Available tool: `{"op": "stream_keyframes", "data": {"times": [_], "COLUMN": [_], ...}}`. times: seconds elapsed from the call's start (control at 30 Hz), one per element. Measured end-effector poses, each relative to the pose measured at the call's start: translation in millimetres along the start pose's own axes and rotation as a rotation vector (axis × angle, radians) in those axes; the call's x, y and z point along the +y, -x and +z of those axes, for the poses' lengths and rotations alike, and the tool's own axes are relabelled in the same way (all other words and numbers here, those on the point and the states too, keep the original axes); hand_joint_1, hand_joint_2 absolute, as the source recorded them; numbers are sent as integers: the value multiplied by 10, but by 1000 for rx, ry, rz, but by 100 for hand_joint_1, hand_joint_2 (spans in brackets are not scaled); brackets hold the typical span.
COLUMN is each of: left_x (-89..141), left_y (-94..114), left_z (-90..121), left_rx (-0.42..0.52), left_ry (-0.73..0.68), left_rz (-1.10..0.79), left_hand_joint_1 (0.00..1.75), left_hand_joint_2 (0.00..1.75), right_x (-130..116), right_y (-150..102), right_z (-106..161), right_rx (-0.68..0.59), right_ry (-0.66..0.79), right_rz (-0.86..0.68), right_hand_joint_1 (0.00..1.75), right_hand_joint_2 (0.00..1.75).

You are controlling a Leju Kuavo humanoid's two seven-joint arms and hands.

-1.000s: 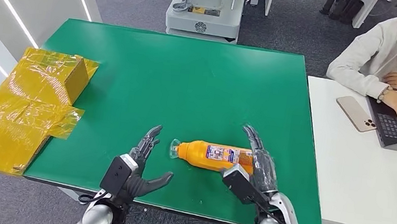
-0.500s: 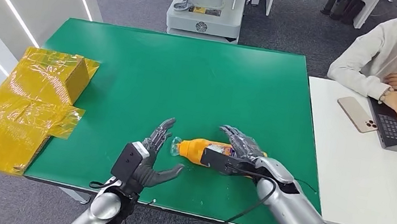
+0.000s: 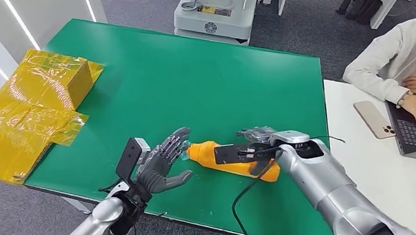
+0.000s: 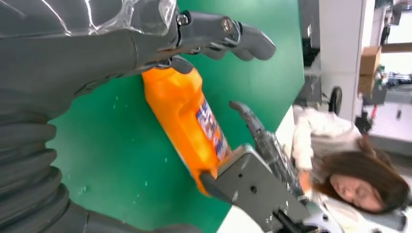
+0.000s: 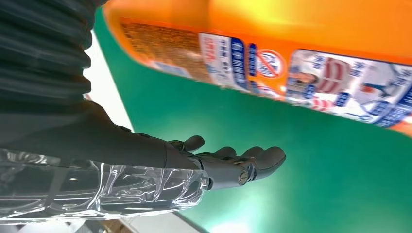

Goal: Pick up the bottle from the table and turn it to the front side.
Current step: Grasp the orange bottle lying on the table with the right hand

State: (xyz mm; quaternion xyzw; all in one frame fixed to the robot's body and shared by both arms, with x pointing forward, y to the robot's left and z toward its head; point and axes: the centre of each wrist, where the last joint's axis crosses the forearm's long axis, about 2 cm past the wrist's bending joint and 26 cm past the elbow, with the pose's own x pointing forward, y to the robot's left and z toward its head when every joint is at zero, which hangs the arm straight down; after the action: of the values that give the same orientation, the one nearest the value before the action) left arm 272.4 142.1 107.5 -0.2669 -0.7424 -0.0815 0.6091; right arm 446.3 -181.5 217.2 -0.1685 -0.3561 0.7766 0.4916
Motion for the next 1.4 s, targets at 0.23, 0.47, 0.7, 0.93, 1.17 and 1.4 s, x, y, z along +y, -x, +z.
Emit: {"op": "stream_keyframes", "data": {"times": [0.23,0.47,0.7,0.93,1.17,1.4], "left_x": [48,88,98,100,105,105], "left_y": [66,136,162,178,193,205], "left_z": [38,81,96,104,112,132], "left_rx": [26,40,45,61,71,72], "left_ry": [-3,-7,-5,5,4,6], "left_rz": [53,62,70,75,76,80], "left_hand_joint_1": [0,0,0,0,0,0], "left_hand_joint_2": [175,175,175,175,175,175], "right_x": [-20,63,260,539,633,710], "right_y": [30,95,179,219,300,340], "right_z": [-2,-27,-77,-153,-152,-152], "right_rx": [6,-7,-15,4,23,26], "right_ry": [-29,-46,-60,-73,-58,-9], "right_rz": [19,14,-27,-55,-73,-83], "right_hand_joint_1": [0,0,0,86,175,175], "right_hand_joint_2": [175,175,175,175,175,175]}}
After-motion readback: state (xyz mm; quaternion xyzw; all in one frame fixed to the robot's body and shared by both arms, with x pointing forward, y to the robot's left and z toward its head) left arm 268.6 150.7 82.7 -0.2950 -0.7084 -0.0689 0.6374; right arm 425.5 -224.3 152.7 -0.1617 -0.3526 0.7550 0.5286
